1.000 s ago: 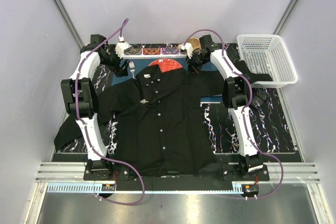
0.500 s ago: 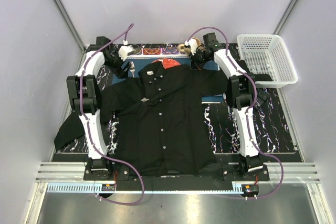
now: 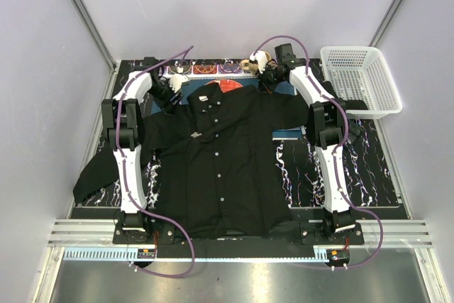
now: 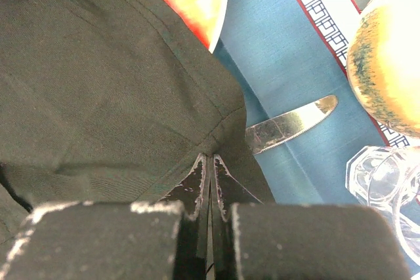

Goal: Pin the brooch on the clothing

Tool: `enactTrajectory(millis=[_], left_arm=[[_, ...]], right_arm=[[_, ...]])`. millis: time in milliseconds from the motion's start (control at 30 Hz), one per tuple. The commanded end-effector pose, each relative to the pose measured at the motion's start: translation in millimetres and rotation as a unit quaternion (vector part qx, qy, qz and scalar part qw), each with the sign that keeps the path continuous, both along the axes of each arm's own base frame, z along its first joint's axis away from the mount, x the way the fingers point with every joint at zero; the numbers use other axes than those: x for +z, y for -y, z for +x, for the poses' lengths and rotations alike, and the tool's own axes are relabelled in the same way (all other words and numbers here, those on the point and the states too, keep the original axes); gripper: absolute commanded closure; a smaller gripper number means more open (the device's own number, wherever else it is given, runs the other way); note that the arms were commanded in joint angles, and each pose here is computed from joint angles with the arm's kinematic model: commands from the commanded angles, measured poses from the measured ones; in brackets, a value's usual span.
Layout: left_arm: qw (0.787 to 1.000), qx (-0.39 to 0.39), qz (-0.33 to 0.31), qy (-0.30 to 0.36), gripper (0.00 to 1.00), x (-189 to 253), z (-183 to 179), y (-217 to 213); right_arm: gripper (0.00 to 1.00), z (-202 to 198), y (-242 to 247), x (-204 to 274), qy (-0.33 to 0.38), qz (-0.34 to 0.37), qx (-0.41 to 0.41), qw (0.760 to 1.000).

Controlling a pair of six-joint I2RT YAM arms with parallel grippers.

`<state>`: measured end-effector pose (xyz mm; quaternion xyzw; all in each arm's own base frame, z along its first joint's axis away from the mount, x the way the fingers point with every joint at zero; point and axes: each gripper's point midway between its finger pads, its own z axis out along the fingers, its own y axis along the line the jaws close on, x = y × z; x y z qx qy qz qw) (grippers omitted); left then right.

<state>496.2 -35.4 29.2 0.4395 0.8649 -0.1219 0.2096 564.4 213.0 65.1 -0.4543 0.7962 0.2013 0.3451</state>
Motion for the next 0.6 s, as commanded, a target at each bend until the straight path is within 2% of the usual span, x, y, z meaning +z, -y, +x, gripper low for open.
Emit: enactTrajectory(millis=[0,100,200,233,300,333,567], left_arm=[[1.000,-0.001,0.025,0.002,0.41,3.6,5.3,-11.8],[0.999,-0.006,0.031,-0.015,0.49,-3.5,-0.6,-13.6],[0.999,-0.009,0.029,-0.014,0.65,-0.9,-0.8,-12.9],[1.000,-0.005,0.026,-0.012,0.75,1.5,-0.1,-11.1],[1.000,0.007,0.025,0.007,0.87,10.2,8.7,-12.0],[0.999,0.018,0.024,0.016,1.00,17.1,12.2,-12.3],[0.990,0.069,0.012,0.119,1.00,61.5,54.9,-17.0]], right_arm=[[1.00,13.4,2.9,53.0,0.060,0.009,-0.015,0.998],[1.00,13.2,5.3,50.6,0.058,0.003,-0.019,0.998],[1.00,15.2,9.6,48.8,0.062,-0.005,-0.027,0.998],[1.00,14.7,9.5,47.9,0.061,-0.006,-0.029,0.998],[1.00,16.4,12.2,46.6,0.064,-0.011,-0.038,0.997],[1.00,17.3,13.1,47.7,0.066,-0.011,-0.043,0.997],[1.00,24.0,25.1,48.4,0.097,-0.026,-0.080,0.992]])
